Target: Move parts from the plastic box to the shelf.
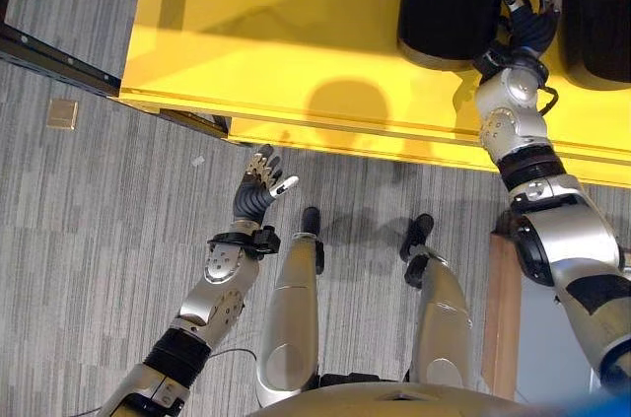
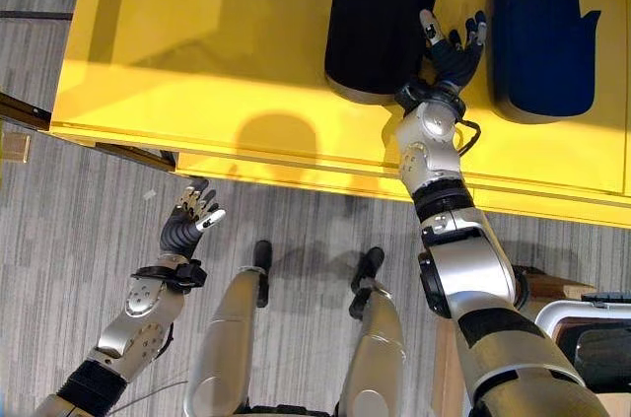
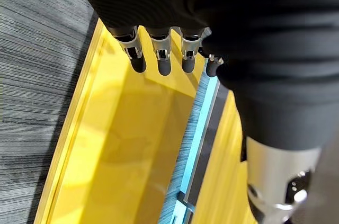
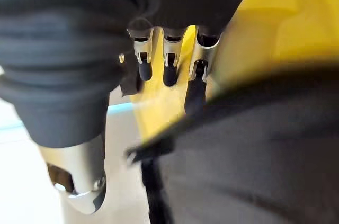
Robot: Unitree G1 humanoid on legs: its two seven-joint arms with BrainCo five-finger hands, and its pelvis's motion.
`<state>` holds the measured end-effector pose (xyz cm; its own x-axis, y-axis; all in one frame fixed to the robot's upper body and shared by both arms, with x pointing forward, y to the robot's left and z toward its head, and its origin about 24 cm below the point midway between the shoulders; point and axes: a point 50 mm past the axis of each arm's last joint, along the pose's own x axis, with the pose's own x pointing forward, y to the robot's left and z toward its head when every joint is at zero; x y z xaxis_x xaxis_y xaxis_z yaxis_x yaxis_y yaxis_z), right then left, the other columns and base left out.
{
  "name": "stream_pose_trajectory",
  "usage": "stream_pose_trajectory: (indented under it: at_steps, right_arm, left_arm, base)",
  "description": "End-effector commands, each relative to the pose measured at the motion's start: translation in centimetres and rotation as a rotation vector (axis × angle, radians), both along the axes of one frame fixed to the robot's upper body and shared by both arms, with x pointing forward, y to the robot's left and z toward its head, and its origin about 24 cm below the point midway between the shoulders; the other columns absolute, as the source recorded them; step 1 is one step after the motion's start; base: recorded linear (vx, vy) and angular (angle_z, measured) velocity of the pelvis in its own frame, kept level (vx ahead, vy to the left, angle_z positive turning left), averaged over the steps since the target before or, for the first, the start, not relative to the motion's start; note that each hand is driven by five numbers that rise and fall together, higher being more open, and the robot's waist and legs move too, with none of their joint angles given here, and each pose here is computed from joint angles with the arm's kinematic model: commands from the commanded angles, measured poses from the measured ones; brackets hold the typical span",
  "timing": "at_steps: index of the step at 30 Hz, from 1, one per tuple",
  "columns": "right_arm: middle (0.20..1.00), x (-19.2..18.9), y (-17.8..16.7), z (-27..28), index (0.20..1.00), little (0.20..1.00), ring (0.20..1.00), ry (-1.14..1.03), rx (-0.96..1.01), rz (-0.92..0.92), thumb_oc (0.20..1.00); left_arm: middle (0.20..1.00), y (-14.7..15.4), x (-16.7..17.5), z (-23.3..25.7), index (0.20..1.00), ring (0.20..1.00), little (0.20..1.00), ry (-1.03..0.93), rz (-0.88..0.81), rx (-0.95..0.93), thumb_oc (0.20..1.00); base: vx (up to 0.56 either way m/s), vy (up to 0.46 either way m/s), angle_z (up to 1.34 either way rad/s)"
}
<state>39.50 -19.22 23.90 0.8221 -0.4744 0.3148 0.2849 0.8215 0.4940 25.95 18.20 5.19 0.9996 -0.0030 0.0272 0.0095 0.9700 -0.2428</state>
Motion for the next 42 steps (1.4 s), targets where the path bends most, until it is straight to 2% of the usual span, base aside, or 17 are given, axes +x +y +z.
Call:
stream_pose_trajectory:
  at_steps: [1, 16, 25, 33, 42]
  right_arm:
    - [1.0, -0.8, -1.3, 0.2, 1.0, 1.0, 1.0, -0.036, -0.051, -0.061, 1.0]
    - [1.0, -3.0, -1.5, 1.7, 1.0, 1.0, 1.0, -0.153, -0.157, -0.11, 1.0]
    - [1.0, -5.5, -0.6, 2.9, 1.0, 1.0, 1.0, -0.297, -0.241, -0.101, 1.0]
    - [1.0, -6.0, -0.2, 3.3, 1.0, 1.0, 1.0, -0.33, -0.256, -0.08, 1.0]
    - [1.0, -7.9, 1.3, 2.3, 1.0, 1.0, 1.0, -0.386, -0.338, -0.002, 1.0]
  left_arm:
    - [1.0, 0.7, -0.4, 1.4, 1.0, 1.0, 1.0, -0.087, 0.041, -0.028, 1.0]
    - [1.0, 1.2, -0.7, 1.4, 1.0, 1.0, 1.0, -0.093, 0.06, -0.023, 1.0]
    - [1.0, 1.5, -0.9, 1.7, 1.0, 1.0, 1.0, -0.107, 0.073, -0.024, 1.0]
    - [1.0, 1.6, -0.9, 2.1, 1.0, 1.0, 1.0, -0.125, 0.066, -0.019, 1.0]
    - [1.0, 1.1, -0.8, 5.6, 1.0, 1.0, 1.0, -0.292, 0.027, -0.021, 1.0]
  base:
    - [0.0, 0.0, 0.0]
    - [0.0, 0.0, 0.0]
    - [0.0, -0.001, 0.0]
    - [0.0, 0.0, 0.0]
    - [0.0, 0.0, 0.0]
